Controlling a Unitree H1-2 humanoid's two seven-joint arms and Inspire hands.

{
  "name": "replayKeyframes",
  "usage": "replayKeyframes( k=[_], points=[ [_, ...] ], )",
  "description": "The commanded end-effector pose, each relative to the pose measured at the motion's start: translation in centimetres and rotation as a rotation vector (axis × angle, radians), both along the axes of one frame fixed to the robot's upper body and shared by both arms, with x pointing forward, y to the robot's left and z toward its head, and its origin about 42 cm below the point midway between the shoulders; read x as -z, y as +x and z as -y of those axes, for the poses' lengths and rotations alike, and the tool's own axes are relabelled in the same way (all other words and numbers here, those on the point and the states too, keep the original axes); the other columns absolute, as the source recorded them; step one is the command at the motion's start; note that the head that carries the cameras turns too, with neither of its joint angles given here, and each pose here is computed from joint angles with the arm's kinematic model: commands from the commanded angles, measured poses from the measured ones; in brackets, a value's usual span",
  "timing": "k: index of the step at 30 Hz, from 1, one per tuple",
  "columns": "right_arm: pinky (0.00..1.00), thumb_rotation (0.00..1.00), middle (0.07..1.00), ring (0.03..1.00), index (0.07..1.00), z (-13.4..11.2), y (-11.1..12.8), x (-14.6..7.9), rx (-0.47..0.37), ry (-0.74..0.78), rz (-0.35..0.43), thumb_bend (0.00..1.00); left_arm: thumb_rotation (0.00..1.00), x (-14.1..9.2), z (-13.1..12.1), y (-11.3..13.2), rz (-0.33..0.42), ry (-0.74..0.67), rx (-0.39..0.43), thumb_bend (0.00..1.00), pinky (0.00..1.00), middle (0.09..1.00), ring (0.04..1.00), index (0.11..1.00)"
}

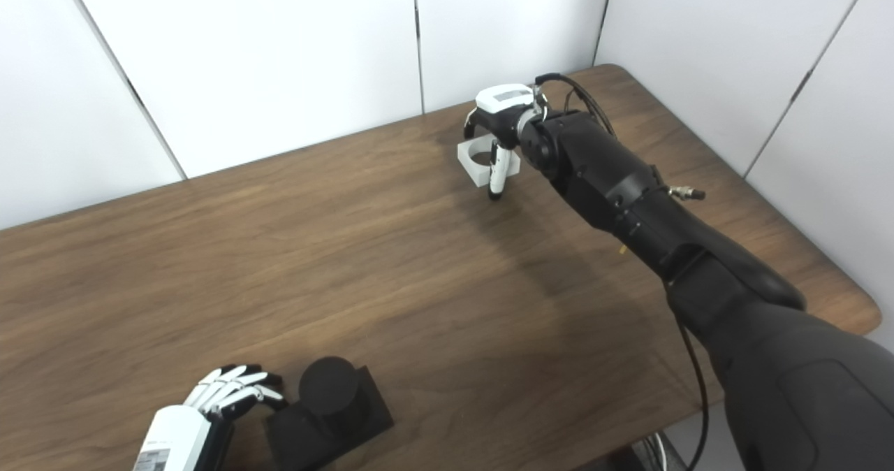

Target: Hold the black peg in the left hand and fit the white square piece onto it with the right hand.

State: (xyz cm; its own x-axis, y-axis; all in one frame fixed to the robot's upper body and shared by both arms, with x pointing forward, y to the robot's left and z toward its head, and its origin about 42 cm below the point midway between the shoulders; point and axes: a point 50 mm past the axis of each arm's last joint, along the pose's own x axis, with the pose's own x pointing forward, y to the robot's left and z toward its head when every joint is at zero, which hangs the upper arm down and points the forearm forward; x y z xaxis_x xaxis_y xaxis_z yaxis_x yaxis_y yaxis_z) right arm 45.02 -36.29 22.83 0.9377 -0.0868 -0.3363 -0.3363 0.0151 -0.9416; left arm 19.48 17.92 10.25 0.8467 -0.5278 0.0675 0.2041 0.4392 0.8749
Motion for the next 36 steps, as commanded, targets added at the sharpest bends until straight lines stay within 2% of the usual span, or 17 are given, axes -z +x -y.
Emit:
replayKeyframes(
  k=[1, 6, 21, 22, 24, 29, 36],
  points=[
    [0.93, 0.11, 0.915, 0.926, 0.788, 0.7, 0.9, -2.8, -0.004, -0.040, 0.088, 0.85, 0.05, 1.2, 0.0, -1.4, -0.061, 0.081, 0.038, 0.52, 0.87, 0.740, 0.820, 0.485],
    [0.91, 0.11, 0.905, 0.917, 0.774, 1.2, 0.9, -2.8, -0.014, -0.053, 0.099, 0.84, 0.05, 1.1, 0.1, -1.3, -0.060, 0.078, 0.039, 0.52, 0.86, 0.738, 0.818, 0.485],
    [0.80, 0.05, 0.861, 0.891, 0.620, 1.7, 0.5, -2.2, -0.038, -0.056, 0.104, 0.82, 0.05, 0.6, 0.3, -1.4, -0.064, 0.078, 0.039, 0.52, 0.85, 0.736, 0.813, 0.485],
    [0.79, 0.09, 0.855, 0.887, 0.558, 1.7, 0.5, -2.1, -0.043, -0.057, 0.105, 0.67, 0.05, 0.6, 0.3, -1.4, -0.063, 0.079, 0.038, 0.52, 0.85, 0.735, 0.812, 0.485],
    [0.77, 0.12, 0.839, 0.877, 0.505, 1.9, 0.4, -2.1, -0.046, -0.054, 0.112, 0.56, 0.05, 0.6, 0.3, -1.4, -0.062, 0.079, 0.039, 0.52, 0.85, 0.736, 0.813, 0.485],
    [0.73, 0.12, 0.777, 0.834, 0.486, 2.5, -0.1, -1.9, -0.056, -0.035, 0.129, 0.52, 0.05, 0.5, 0.3, -1.4, -0.060, 0.074, 0.040, 0.52, 0.84, 0.731, 0.805, 0.485],
    [0.72, 0.12, 0.751, 0.797, 0.485, 2.5, -0.5, -1.5, -0.083, -0.044, 0.143, 0.52, 0.05, 0.4, 0.3, -1.4, -0.067, 0.080, 0.040, 0.52, 0.85, 0.735, 0.812, 0.485]
  ],
)
